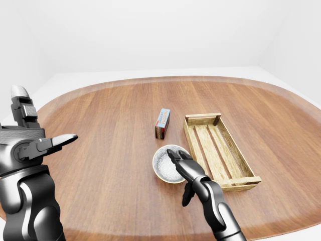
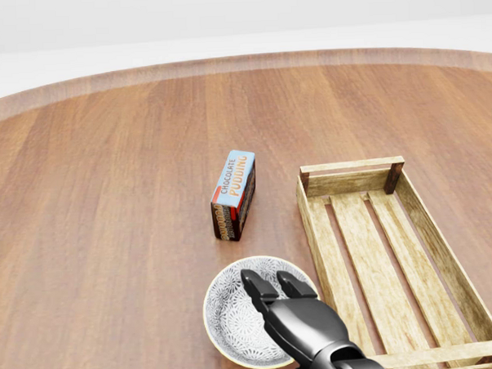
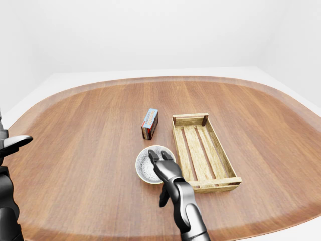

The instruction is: Pick up the bowl on the left and put it in the tray.

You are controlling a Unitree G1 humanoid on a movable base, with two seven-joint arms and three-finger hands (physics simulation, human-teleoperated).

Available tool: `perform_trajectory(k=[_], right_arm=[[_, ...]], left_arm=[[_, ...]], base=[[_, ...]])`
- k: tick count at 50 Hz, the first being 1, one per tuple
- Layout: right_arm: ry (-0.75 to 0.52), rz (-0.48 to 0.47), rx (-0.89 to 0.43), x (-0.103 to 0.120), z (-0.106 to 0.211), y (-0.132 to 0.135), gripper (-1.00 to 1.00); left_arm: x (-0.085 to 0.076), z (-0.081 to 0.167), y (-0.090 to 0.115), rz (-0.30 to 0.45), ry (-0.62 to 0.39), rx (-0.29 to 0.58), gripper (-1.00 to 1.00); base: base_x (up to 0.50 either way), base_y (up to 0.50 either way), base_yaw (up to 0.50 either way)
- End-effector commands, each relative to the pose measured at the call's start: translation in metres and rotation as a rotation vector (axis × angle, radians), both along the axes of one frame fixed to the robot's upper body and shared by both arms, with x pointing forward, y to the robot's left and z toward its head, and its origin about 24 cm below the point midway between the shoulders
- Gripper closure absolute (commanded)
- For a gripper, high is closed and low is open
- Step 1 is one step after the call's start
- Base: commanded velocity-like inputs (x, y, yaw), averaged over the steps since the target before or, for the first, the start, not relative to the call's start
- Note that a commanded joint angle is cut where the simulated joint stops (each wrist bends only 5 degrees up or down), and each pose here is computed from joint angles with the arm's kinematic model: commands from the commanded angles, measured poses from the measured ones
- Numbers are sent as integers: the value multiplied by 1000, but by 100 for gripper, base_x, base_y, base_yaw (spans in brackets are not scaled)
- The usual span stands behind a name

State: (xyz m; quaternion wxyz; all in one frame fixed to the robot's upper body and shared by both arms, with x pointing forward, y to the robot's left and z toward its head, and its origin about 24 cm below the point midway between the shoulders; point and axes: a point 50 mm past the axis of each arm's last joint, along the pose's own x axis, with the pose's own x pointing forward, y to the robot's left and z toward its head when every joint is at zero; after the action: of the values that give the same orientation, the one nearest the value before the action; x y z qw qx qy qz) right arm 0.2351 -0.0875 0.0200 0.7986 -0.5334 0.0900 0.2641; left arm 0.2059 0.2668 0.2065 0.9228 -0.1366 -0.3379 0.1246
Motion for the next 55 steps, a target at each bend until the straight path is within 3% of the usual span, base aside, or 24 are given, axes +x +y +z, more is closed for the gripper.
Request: perform_trajectory(k=[1,42,55], right_arm=[[18,-9,15,4,-6,0,-100],[83,-27,45,8,-27,4,-100],[64,1,54,1,-18,8,-100]], left_arm=[[0,0,0,-1,-2,-1,-100],[-1,2,2,3,-8,-6,-100],[0,1,0,2,0,4,-100]], base=[[0,0,0],[0,0,0],[0,0,0]])
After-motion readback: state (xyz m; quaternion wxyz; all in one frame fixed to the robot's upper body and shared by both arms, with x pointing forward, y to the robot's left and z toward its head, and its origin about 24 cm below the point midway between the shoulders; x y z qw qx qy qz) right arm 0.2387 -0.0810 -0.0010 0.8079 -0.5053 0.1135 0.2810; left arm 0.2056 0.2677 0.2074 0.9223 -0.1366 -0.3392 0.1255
